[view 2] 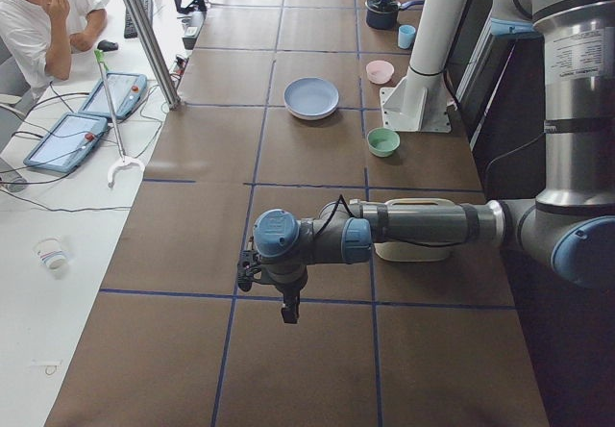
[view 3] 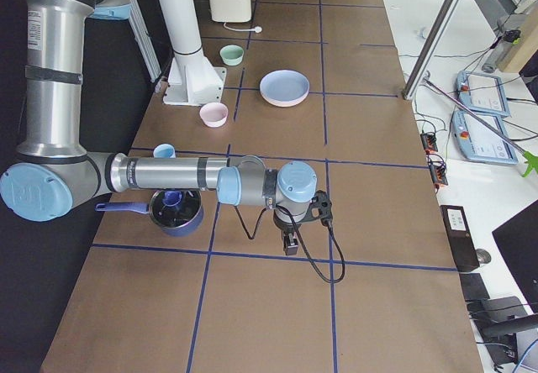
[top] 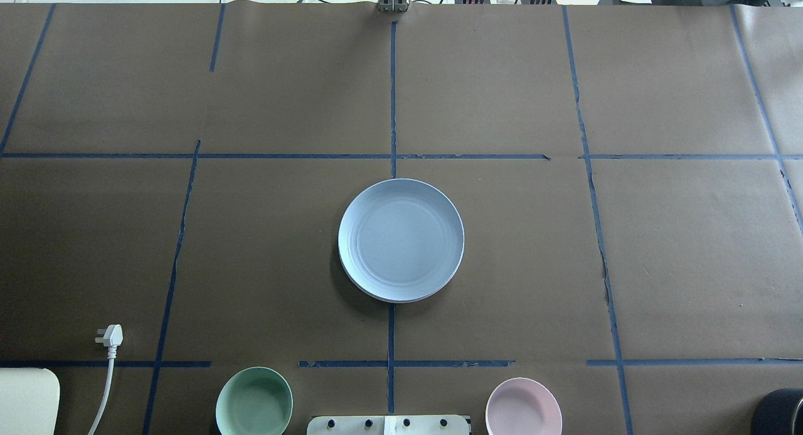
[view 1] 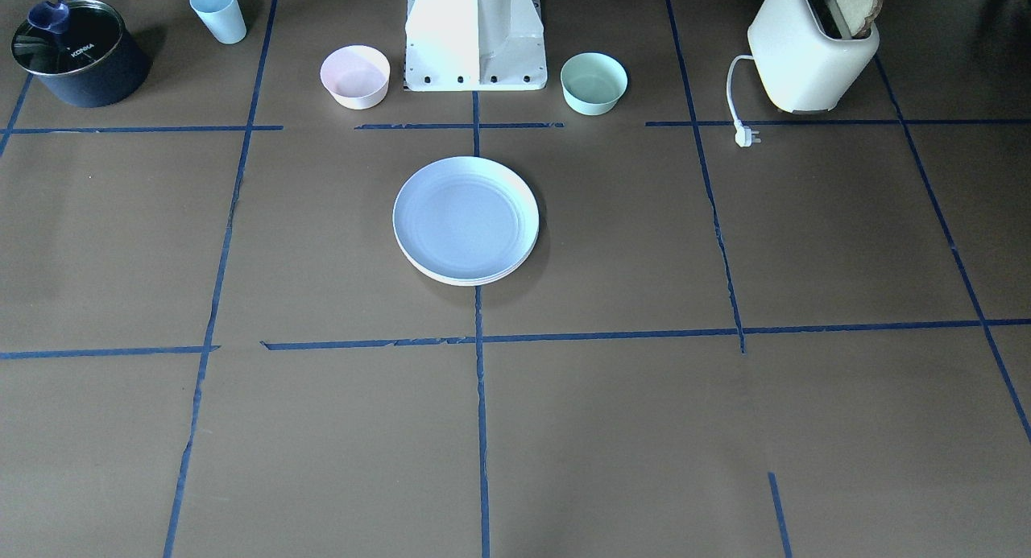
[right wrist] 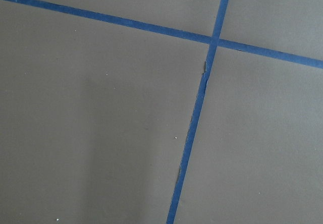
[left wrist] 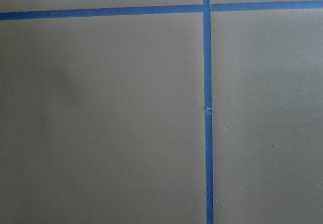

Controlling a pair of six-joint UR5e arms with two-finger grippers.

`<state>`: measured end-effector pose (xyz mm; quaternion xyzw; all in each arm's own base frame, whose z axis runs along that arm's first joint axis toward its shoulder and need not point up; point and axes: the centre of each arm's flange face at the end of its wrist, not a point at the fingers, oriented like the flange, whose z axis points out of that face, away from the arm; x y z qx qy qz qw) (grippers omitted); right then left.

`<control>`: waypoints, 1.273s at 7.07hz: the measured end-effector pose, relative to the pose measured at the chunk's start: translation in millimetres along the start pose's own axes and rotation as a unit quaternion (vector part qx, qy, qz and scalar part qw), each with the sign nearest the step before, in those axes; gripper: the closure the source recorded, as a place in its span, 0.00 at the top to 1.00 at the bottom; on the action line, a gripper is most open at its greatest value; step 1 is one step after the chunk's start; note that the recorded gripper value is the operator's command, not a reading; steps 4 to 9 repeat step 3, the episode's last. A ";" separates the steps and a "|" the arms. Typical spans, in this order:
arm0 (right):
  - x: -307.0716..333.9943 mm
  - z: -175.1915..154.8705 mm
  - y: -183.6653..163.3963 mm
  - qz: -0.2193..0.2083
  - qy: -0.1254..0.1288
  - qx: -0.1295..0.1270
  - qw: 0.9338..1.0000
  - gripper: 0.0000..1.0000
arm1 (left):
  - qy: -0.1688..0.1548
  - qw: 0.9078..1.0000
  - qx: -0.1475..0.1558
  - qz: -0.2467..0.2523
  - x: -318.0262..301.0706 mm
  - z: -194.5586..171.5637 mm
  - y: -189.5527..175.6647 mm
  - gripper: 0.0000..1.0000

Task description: Stack three plates with pink and blue

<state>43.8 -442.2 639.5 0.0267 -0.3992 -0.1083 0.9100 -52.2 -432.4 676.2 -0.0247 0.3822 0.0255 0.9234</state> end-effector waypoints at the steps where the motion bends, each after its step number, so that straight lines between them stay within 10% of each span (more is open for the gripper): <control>1: 0.2 0.1 0.2 0.000 0.001 0.000 1.000 1.00 | 0.000 1.000 0.001 0.001 0.7 -0.7 -0.3 1.00; 9: 1.0 0.9 2.7 -0.001 0.002 -0.001 1.000 1.00 | 0.001 1.000 0.000 0.003 0.5 -0.6 2.6 1.00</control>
